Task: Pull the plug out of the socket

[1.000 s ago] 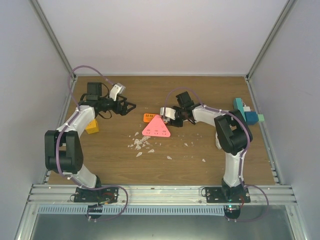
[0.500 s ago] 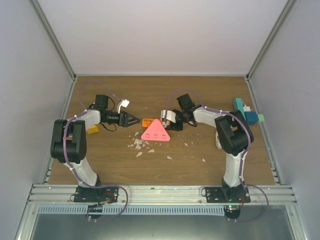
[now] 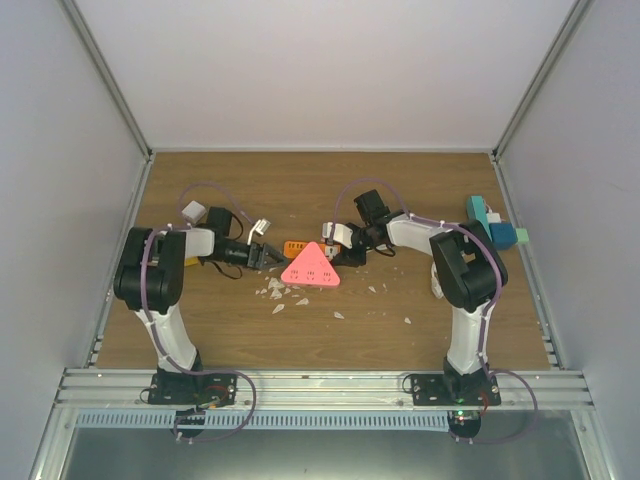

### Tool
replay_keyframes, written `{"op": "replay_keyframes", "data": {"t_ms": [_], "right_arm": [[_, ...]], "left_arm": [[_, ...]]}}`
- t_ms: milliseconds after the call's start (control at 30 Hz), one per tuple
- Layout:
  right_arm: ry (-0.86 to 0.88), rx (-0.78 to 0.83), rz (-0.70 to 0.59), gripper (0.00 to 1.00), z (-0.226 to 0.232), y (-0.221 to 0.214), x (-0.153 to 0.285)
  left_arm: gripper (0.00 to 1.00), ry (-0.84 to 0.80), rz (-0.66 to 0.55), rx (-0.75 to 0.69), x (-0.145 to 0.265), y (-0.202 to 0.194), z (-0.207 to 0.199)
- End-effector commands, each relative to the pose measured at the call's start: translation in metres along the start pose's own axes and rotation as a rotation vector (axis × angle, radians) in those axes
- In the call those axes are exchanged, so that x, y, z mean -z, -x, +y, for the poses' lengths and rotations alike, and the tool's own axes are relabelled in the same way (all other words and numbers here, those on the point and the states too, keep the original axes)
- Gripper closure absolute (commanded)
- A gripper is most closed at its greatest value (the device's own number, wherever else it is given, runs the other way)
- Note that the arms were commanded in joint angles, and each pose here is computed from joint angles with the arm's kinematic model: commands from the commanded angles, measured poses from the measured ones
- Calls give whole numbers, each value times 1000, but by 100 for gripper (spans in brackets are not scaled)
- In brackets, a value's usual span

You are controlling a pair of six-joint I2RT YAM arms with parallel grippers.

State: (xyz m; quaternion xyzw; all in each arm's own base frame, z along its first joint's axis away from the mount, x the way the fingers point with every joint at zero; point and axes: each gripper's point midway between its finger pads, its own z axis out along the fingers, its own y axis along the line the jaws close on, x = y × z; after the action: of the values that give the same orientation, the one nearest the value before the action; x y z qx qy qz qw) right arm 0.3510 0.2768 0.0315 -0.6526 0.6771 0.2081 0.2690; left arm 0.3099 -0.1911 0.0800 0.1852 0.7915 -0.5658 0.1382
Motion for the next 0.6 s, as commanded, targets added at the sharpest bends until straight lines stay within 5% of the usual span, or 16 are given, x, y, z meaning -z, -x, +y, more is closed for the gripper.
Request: {"op": "replay_keyframes", "data": {"t_ms": [0, 567], "right_arm": [[101, -98, 63, 83, 28, -24, -9], [90, -128, 65, 87, 22, -30, -10]], "left_arm": [[21, -41, 18, 20, -10, -9, -1], [38, -138, 107, 66, -41, -32, -3]]}}
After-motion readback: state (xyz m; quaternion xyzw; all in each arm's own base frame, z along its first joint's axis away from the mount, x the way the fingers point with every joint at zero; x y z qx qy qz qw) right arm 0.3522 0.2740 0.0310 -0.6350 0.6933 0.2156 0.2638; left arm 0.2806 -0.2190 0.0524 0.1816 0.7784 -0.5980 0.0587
